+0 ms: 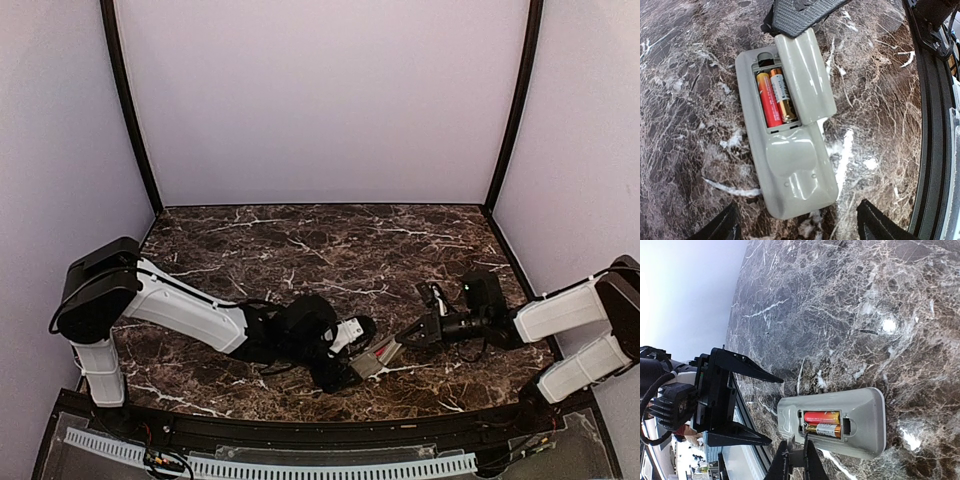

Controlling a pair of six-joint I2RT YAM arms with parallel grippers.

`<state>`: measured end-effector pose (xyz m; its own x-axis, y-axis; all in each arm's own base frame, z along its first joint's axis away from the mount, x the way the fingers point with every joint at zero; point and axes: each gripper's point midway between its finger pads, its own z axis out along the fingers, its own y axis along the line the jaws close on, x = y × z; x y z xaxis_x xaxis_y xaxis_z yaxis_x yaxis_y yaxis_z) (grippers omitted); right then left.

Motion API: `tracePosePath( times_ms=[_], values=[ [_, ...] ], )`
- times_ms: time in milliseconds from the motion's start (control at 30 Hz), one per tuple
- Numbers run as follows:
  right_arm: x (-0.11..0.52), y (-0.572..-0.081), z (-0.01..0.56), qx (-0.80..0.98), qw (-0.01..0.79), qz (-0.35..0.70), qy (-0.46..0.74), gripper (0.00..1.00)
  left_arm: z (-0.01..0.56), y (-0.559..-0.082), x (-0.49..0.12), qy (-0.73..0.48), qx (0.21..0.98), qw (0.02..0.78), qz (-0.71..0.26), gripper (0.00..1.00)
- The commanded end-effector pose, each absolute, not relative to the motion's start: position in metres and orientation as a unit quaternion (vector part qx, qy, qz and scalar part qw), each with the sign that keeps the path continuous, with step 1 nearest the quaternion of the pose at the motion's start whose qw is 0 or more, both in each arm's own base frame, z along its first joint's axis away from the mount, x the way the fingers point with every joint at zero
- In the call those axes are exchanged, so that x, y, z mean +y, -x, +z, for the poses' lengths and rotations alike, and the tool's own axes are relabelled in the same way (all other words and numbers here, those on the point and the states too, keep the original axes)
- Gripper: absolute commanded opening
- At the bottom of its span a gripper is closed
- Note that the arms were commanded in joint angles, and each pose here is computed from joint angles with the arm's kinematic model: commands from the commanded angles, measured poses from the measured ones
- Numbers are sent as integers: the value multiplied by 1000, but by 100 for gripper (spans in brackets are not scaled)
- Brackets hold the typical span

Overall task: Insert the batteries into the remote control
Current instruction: Load the battery cover onto the remote control without the battery cover.

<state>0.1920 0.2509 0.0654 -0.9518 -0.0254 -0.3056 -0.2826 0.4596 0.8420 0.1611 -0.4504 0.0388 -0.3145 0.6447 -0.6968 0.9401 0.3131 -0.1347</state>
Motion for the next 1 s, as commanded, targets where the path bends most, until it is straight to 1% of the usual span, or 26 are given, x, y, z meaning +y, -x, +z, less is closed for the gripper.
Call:
tracePosePath(
  times_ms=[0,367,767,967],
  values=[
    [256,-193,78,827,149,532,106,0,46,-165,-459,-515,761,289,-269,79],
    [260,-209,71,826,169,528,99,0,39,-166,-468,-502,770,280,-276,79],
    [255,-207,54,839,167,511,91,0,29,-168,-470,-499,778,272,-269,75],
    [249,-209,51,846,182,493,84,0,26,-167,-471,-494,781,266,-272,73]
  ],
)
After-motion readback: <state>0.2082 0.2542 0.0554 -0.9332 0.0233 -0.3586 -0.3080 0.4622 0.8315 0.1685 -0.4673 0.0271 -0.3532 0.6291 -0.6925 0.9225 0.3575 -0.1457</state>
